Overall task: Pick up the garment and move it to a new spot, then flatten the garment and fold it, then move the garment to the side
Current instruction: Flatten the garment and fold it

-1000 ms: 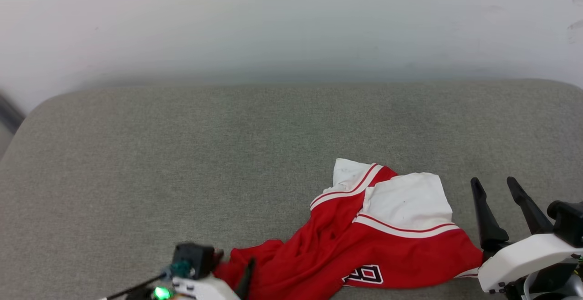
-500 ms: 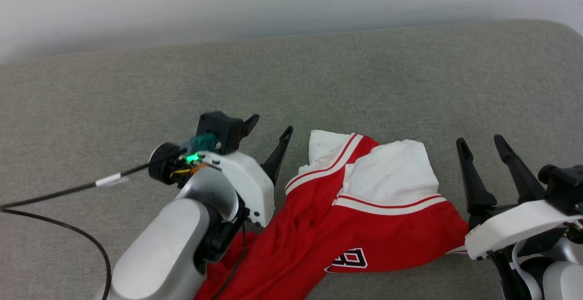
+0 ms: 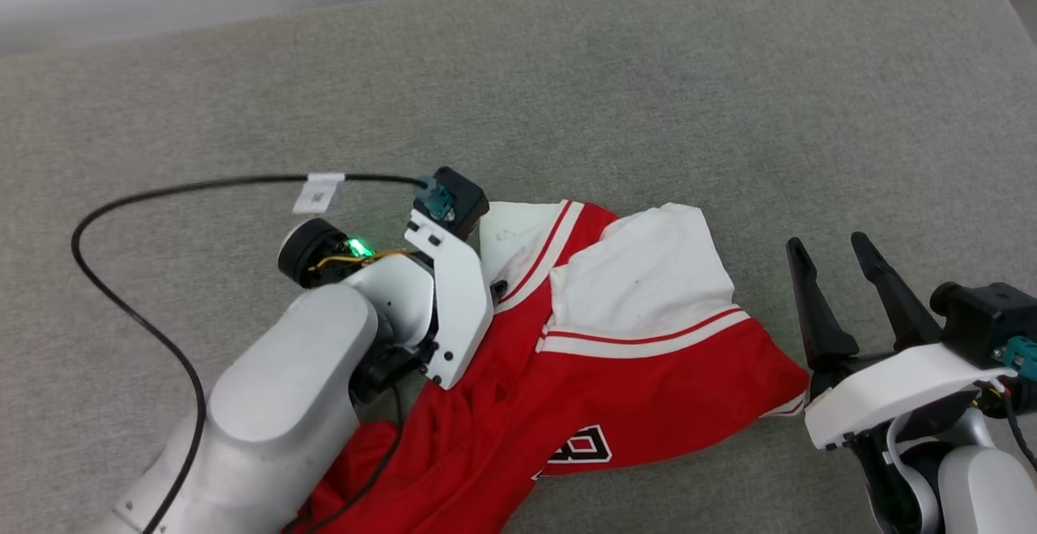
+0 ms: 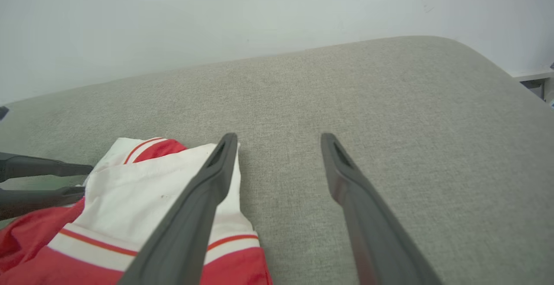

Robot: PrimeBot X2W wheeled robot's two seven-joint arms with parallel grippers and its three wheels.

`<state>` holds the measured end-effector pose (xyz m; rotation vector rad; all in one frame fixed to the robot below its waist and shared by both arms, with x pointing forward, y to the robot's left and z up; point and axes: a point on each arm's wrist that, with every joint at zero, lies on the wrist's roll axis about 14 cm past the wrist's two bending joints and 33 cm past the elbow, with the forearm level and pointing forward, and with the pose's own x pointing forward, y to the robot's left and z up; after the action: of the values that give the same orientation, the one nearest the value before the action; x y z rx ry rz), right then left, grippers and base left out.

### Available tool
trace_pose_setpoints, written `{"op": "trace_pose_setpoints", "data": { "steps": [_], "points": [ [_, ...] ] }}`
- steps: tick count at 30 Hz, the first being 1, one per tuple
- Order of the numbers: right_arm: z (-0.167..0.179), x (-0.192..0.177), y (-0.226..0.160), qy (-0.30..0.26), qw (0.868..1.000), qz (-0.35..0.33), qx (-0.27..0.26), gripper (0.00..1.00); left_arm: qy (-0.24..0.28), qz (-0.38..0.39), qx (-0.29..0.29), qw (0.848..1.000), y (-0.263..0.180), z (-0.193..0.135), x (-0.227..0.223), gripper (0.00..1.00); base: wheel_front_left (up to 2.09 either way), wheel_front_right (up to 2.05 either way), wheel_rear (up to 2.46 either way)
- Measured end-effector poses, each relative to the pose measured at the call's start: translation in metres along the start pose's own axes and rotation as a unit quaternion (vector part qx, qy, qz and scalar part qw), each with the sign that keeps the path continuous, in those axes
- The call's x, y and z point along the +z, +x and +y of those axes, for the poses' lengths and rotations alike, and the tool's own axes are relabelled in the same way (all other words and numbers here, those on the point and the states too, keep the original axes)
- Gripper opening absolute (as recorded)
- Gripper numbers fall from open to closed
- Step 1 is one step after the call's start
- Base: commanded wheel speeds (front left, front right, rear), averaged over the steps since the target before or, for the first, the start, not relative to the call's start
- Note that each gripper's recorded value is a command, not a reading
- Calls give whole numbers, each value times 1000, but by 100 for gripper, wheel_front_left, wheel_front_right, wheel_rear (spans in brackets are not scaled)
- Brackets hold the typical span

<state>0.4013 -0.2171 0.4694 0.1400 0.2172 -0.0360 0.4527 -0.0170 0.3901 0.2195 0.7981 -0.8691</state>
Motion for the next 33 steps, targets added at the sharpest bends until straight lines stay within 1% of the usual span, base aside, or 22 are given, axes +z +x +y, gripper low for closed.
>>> {"op": "trace_pose_setpoints", "data": {
  "steps": [3,4,5,6,7,8,10,13,16,19,22,25,27,30,33],
  "points": [
    [-4,-3,2,2,1000,2,-6,100,17,52,-9,998,6,-1,-10,100,0,0,0],
    [-5,-4,2,3,1000,3,-7,100,22,64,-12,998,7,-1,-12,95,0,0,0],
    [-6,-7,2,4,1000,5,-8,100,26,74,-13,997,8,-1,-13,58,0,0,0],
    [-6,-8,3,5,1000,7,-8,100,30,83,-14,996,8,-1,-14,36,0,0,0],
    [-5,-9,3,6,1000,8,-8,100,32,88,-15,995,8,-1,-14,4,0,0,0],
    [-5,-10,3,8,1000,7,-8,100,35,89,-15,995,8,-1,-14,0,0,0,0],
    [-5,-9,3,9,1000,6,-8,100,41,83,-16,996,8,-3,-12,0,0,0,0],
    [-5,-8,3,12,1000,2,-7,100,51,47,-1,998,4,-3,-1,0,0,0,0],
    [-3,-2,3,11,1000,-6,-4,100,58,-26,53,997,-13,16,25,0,0,0,0],
    [-1,5,3,8,1000,-13,-2,100,51,-96,91,990,-36,27,51,0,0,0,0],
    [4,13,3,5,1000,-21,7,100,32,-131,125,983,-60,36,52,0,0,0,0],
    [9,17,1,2,1000,-23,14,100,-9,-144,166,976,-85,51,35,0,0,0,0],
    [13,20,-1,0,999,-26,18,100,-50,-149,186,970,-99,54,16,0,0,0,0],
    [16,22,-6,1,999,-27,23,100,-133,-133,214,959,-114,54,-30,0,0,0,0],
    [20,25,-10,0,999,-29,29,100,-200,-107,234,946,-123,48,-78,0,0,0,0]
  ]
}}
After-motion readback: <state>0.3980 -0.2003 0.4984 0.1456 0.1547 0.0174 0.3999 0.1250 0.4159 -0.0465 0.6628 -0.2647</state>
